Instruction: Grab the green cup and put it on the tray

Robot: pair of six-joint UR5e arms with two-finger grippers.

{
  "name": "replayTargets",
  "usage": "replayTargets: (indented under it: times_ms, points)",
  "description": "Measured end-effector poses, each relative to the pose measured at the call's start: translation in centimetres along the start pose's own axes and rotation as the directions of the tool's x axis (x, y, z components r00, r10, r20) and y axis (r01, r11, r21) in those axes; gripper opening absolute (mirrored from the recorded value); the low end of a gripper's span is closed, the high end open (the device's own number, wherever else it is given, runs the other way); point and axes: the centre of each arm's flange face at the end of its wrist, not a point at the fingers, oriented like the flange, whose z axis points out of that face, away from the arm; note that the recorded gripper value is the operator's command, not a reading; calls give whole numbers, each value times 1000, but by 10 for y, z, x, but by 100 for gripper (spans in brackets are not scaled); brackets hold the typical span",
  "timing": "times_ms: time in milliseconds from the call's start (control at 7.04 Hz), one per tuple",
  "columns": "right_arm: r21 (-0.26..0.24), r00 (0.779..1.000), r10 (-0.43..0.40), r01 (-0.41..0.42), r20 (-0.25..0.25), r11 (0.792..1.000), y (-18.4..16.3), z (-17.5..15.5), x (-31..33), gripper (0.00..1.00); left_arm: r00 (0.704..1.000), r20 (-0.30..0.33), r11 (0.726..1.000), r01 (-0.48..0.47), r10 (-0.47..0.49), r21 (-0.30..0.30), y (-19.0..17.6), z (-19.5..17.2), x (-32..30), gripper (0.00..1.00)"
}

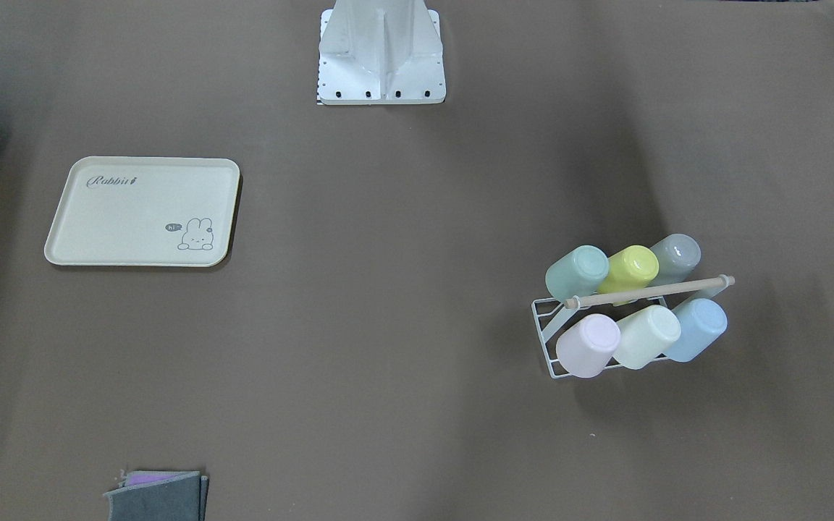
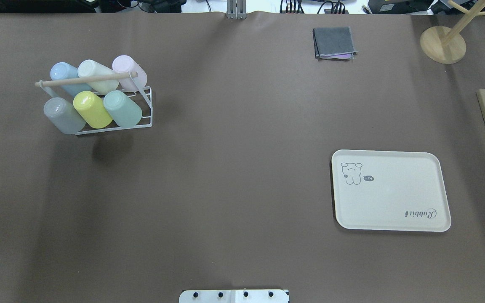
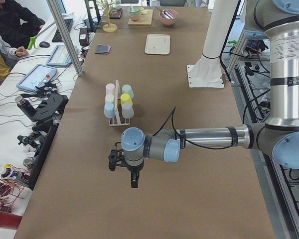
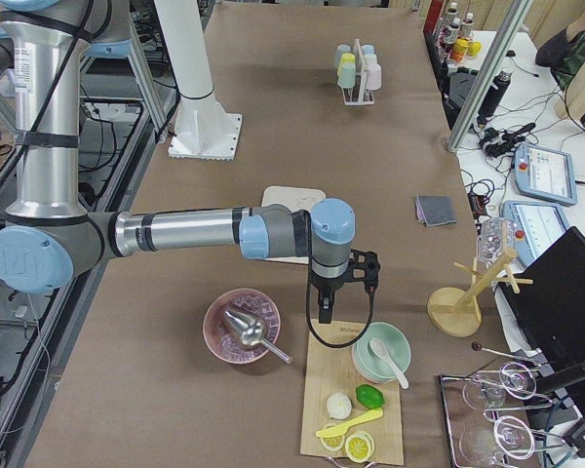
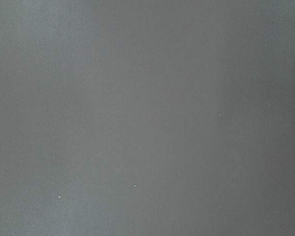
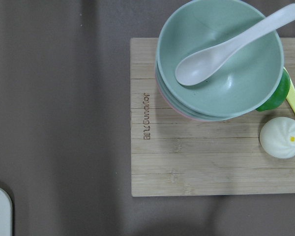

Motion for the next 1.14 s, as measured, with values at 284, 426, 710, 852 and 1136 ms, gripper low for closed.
replayTargets:
  times_ms: [284,426,710,852,1136]
  points:
    - [1,1000,-1,1,2,1000,-1,-1,-1,100,1000,7,1000,-12,13,-26,-15,-7,24,99]
    - [0,1000,-1,1,3,1000,-1,-1,-1,100,1000,15,999,-19,20,-44,-18,-18,44,99]
    - [-1,1000,1,-1,5,1000,0,0,0,100,998,40,994,-36,40,-99,-9,-47,97,99]
    - [-1,1000,3,-3,5,1000,1,0,1,100,998,50,993,-44,50,-113,-7,-58,114,99]
    - [1,1000,6,-6,3,1000,-1,-1,0,100,993,51,982,-98,107,-164,-22,-64,171,99]
